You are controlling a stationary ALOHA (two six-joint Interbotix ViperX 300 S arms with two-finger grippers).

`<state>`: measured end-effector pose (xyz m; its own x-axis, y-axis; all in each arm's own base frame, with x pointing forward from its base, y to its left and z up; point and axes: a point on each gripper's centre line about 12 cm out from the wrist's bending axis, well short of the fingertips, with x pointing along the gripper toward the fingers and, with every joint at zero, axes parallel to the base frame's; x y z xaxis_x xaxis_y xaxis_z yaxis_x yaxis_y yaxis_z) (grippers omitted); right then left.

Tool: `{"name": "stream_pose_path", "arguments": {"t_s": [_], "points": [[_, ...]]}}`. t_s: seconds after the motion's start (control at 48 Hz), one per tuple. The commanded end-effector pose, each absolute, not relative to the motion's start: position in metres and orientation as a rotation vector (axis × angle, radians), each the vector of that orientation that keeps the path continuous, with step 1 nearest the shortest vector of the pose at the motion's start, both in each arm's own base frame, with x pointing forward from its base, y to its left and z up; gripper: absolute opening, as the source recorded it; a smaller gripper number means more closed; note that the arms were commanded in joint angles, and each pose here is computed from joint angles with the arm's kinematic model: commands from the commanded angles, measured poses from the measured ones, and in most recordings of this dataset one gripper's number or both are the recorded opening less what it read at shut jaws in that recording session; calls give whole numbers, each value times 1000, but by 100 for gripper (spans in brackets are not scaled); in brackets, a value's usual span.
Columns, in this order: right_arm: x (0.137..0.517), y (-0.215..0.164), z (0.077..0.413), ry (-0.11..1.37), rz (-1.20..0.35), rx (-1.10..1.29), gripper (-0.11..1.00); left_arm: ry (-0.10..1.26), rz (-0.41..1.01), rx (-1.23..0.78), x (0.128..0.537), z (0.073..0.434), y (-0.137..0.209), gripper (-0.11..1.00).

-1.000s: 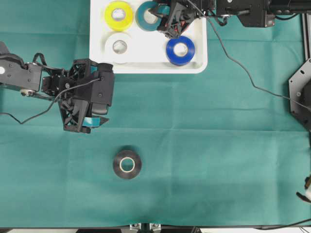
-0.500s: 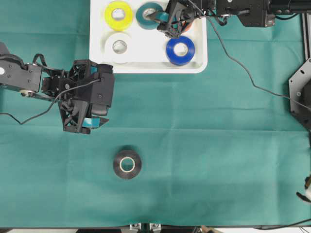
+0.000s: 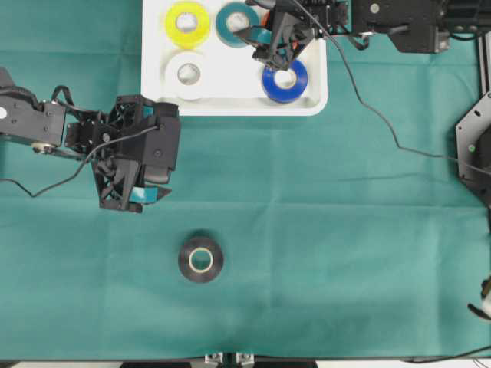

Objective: Put the tape alternately from left to right into the white case.
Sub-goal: 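Release the teal roll and pull the right gripper back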

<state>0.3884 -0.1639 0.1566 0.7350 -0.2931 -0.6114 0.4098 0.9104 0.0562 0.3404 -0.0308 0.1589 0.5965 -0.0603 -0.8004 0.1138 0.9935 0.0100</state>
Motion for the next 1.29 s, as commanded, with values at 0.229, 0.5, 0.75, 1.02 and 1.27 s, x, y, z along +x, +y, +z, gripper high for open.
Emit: {"name": "stream_pose_path", "arguments": {"t_s": [0.229, 0.5, 0.75, 1.02, 1.27], "points": [[382, -112, 193, 556, -271, 150, 76, 882, -104, 60, 348, 172, -33, 71], [376, -68, 200, 541, -162, 123, 75, 880, -105, 63, 348, 173, -33, 71], [375, -35, 198, 552, -76, 99, 75, 879, -104, 59, 348, 173, -33, 71], [370, 3, 191, 576, 19, 76, 75, 882, -107, 61, 347, 172, -34, 71], [360, 27, 189, 589, 81, 63, 75, 880, -112, 63, 348, 173, -36, 71]]}}
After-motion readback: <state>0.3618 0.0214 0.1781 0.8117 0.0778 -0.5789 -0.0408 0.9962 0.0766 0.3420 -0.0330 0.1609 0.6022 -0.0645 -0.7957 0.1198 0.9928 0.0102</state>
